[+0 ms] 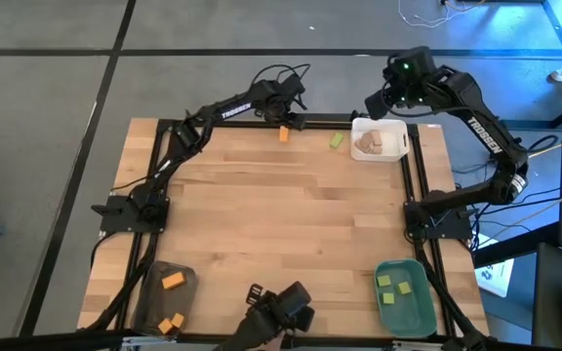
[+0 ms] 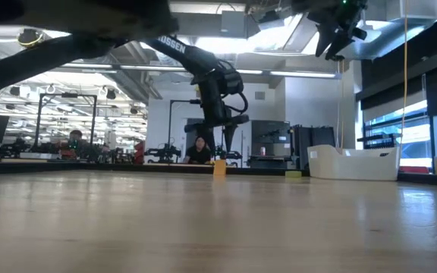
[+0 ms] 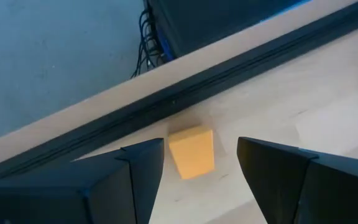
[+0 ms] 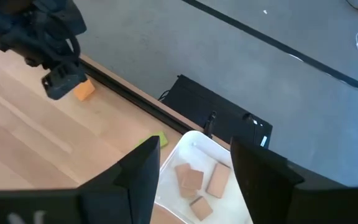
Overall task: Sort & place blocks by color
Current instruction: Put the yellow block into the black bin, then put the green block into the blue bin
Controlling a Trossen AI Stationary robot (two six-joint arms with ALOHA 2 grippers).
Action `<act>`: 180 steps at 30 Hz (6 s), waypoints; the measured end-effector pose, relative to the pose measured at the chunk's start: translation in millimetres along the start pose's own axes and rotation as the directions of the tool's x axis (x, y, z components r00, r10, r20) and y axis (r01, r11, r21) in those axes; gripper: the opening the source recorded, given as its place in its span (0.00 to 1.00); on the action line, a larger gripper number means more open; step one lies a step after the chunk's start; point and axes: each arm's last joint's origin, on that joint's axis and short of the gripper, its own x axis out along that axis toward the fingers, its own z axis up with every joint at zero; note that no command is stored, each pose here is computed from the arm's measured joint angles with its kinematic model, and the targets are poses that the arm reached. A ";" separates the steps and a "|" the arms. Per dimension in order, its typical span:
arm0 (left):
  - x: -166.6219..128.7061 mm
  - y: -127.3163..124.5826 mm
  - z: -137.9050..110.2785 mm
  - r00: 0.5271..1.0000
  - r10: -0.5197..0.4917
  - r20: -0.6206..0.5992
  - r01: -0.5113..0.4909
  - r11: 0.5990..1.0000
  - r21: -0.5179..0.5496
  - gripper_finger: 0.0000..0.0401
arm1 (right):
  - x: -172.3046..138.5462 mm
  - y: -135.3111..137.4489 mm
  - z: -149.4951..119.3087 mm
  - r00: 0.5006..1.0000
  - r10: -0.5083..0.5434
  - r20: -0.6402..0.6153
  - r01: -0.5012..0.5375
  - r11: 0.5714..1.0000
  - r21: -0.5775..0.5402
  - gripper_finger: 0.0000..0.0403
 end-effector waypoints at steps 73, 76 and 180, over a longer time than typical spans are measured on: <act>-117.2 -17.2 -35.7 0.954 -0.171 -0.245 0.291 0.721 0.630 0.27 | 0.1 0.7 1.6 1.000 0.026 0.014 -0.025 0.999 -0.046 0.49; -149.9 -26.2 -44.9 0.957 -0.200 -0.208 0.288 0.689 0.665 0.27 | 0.0 0.9 1.6 0.999 0.031 0.014 -0.031 0.998 -0.046 0.49; -220.0 84.3 -498.8 0.560 -0.403 -0.724 0.483 0.869 -0.110 0.46 | -20.3 50.1 -30.2 0.473 0.814 -0.337 -0.845 0.312 -0.434 0.49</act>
